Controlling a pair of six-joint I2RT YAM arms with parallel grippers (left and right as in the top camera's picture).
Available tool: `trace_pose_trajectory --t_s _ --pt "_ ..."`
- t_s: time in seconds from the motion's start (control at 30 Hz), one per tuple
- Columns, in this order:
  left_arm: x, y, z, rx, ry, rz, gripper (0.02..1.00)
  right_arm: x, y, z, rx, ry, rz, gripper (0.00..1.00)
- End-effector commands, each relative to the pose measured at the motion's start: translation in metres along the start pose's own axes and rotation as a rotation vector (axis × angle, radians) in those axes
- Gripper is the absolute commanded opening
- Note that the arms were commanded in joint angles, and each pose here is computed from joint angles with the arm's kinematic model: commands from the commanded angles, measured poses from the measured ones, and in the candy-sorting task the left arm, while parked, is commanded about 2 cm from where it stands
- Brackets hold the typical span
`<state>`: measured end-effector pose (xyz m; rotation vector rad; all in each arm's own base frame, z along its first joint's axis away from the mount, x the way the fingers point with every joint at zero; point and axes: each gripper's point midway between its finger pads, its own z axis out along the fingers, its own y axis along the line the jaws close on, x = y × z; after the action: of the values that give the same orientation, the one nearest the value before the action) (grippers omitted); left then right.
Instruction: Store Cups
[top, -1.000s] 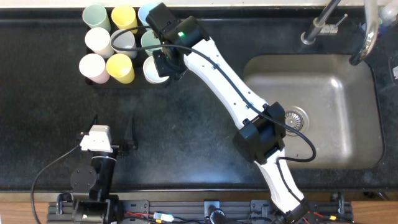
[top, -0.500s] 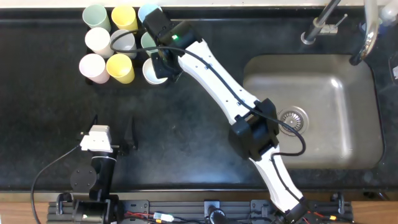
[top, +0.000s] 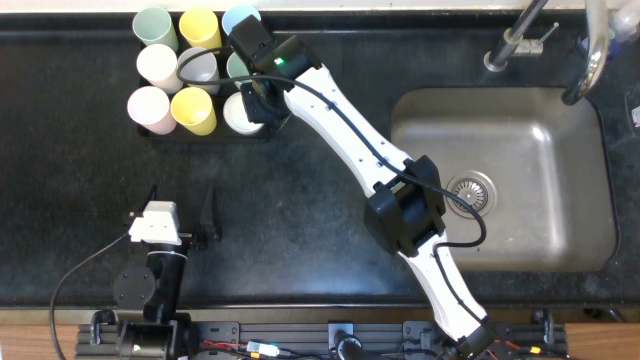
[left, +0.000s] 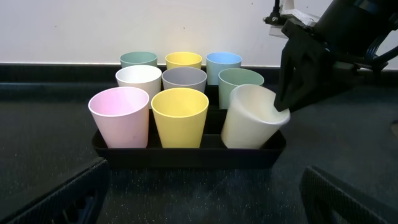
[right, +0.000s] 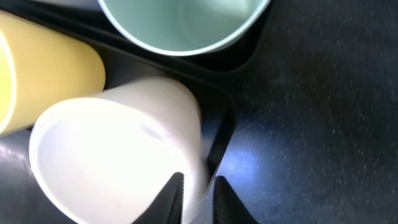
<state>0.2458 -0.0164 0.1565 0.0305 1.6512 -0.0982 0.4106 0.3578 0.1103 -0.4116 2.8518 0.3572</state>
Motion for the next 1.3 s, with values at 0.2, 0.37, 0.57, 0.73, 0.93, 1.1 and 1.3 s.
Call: trace_pose_trajectory --t_s 0.2,0.37,0.57,0.73,0.93,1.1,1.3 --pt "-0.001 0.000 -0.001 0.003 -0.007 0.004 1.000 -0.005 0.008 -0.007 -0.008 -0.029 -0.012 0.424" --pt "-0.001 0.000 -0.001 0.003 -0.007 0.004 1.000 -0.013 0.010 -0.035 -0.028 -0.080 -0.040 0.603" --pt "-0.001 0.000 -0.001 0.003 -0.007 0.004 1.000 -0.027 -0.011 -0.146 -0.052 -0.243 -0.092 0.724" --pt "-0.001 0.000 -0.001 0.003 -0.007 0.004 1.000 -0.008 -0.077 -0.220 0.040 -0.283 -0.094 0.844" --pt "-0.001 0.000 -0.001 0.003 -0.007 0.004 1.000 0.036 -0.144 -0.268 0.132 -0.396 -0.096 0.998" --pt "-0.001 0.000 -0.001 0.003 -0.007 0.004 1.000 0.095 -0.173 -0.277 0.160 -0.542 -0.050 0.998" --pt "-0.001 0.000 -0.001 0.003 -0.007 0.004 1.000 0.154 -0.183 -0.263 0.164 -0.758 -0.062 0.998"
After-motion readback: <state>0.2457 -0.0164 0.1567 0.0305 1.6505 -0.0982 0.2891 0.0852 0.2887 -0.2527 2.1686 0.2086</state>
